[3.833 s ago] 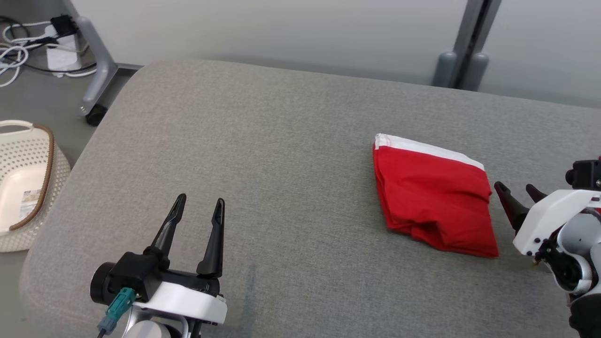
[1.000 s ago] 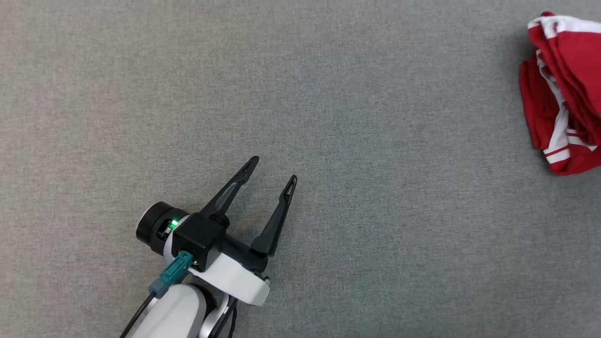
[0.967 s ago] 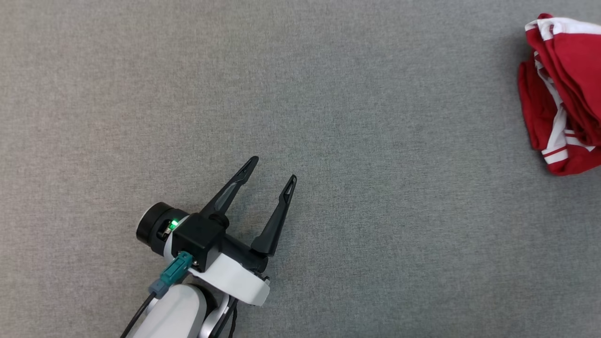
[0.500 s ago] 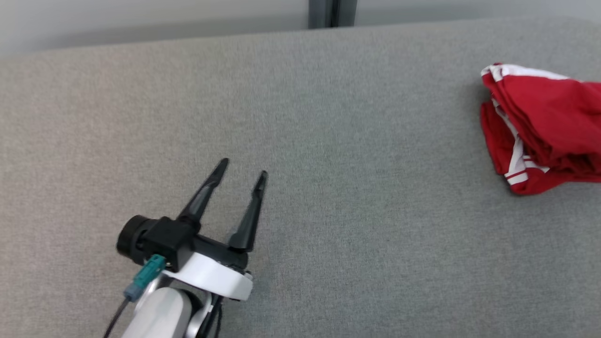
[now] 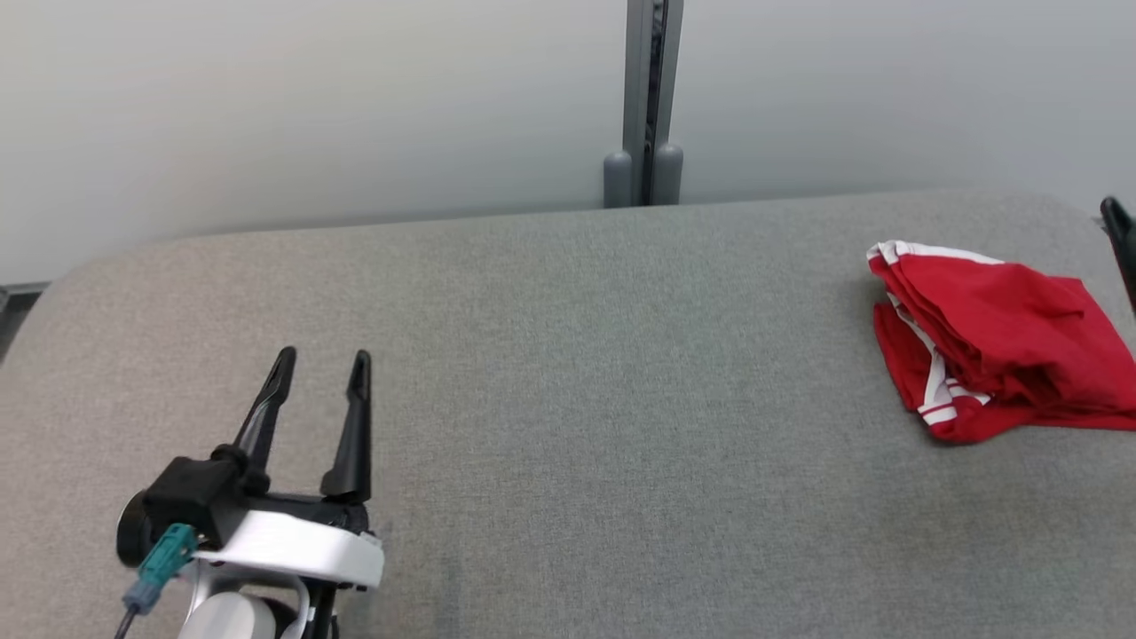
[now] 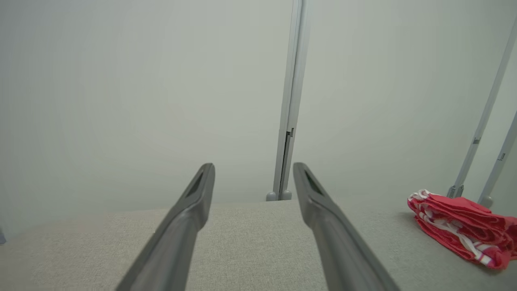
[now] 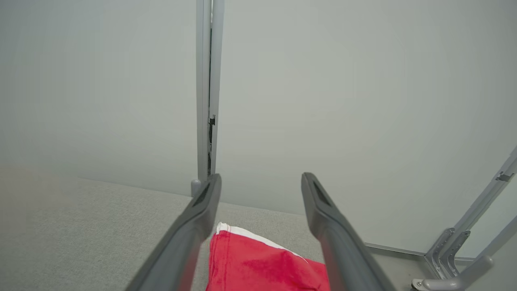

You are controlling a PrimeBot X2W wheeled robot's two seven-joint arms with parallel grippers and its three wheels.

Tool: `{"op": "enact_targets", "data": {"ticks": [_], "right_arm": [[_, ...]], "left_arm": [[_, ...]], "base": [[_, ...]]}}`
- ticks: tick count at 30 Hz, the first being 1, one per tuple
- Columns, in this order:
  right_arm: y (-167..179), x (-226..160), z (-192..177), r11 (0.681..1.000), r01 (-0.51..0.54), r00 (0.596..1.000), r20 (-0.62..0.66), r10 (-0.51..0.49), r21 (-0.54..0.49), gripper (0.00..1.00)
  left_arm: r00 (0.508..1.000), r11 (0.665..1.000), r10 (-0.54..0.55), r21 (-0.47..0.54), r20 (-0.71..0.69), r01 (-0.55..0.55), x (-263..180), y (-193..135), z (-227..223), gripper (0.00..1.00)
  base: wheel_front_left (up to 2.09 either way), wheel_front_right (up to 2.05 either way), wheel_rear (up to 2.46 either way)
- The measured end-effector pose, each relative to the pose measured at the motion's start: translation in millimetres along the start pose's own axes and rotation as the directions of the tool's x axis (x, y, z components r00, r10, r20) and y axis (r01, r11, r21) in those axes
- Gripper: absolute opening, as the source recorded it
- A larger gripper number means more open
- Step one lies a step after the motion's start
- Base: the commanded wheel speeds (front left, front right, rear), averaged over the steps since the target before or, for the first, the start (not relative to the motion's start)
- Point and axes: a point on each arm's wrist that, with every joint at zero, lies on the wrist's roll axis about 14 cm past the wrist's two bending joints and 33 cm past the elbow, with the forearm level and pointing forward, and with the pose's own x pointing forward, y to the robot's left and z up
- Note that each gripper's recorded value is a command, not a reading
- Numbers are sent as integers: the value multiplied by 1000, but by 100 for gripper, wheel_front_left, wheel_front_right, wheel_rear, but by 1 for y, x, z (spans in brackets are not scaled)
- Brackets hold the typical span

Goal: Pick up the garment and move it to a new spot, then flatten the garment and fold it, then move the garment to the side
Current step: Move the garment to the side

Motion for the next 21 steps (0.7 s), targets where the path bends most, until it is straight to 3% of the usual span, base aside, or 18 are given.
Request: {"op": "enact_targets", "data": {"ticks": [9,21], "right_arm": [[37,-58,-10,993,23,991,128,-38,116,100],[86,-105,-48,971,35,993,98,-60,236,100]], "left_arm": [[992,991,122,-46,-33,-124,-29,28,0,100],[982,988,134,-60,-133,-143,-56,26,-39,100]], "base": [[0,0,0],[0,0,0]]}}
